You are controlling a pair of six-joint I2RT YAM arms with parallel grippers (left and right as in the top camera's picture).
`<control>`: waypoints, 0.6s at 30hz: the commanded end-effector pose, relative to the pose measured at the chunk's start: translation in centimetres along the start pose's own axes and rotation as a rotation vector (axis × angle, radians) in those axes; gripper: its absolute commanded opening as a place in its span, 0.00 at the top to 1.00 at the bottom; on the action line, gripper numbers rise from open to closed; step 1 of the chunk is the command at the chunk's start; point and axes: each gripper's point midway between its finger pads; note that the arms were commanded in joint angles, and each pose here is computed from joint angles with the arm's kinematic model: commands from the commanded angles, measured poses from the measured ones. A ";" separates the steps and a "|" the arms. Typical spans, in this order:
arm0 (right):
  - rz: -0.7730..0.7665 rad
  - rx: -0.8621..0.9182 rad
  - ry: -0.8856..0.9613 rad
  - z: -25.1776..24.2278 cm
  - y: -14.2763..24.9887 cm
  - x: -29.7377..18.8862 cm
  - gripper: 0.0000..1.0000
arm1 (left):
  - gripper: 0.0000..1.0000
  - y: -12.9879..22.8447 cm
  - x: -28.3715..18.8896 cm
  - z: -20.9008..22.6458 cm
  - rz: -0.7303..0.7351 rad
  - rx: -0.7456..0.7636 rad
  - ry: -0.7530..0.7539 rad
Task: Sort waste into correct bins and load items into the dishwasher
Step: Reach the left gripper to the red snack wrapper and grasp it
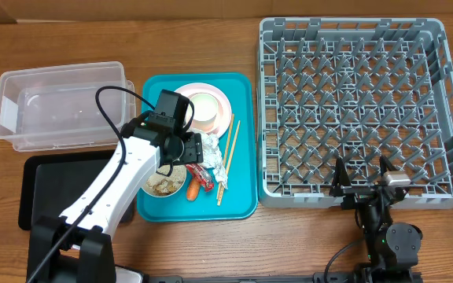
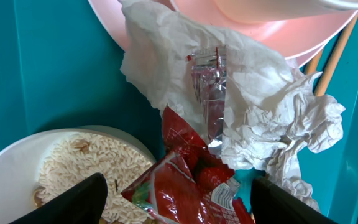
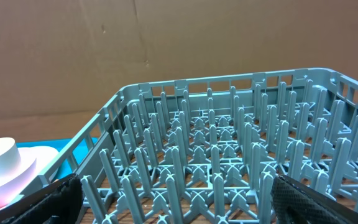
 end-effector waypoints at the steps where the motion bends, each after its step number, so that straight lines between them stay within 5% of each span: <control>1: -0.009 0.000 0.003 -0.1 0.0 0.0 0.00 | 0.25 0.8 0.8 0.5 0.021 -0.004 -0.029; 7: -0.009 0.000 0.003 -0.1 0.0 0.0 0.00 | 0.27 1.4 1.6 0.7 0.031 -0.007 -0.033; 11: -0.010 0.000 0.003 -0.1 0.0 0.0 0.00 | 0.40 1.1 1.6 0.6 0.018 -0.008 -0.029; 18: -0.009 0.000 0.003 -0.1 0.0 0.0 0.00 | 0.49 0.5 1.3 0.4 0.002 -0.008 -0.022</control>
Point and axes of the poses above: each gripper's point midway between its finger pads, its own x axis out along the fingers, its own z axis along the line the jaws close on, y = z × x, and after that the axes turned 2 degrees about x, right-handed
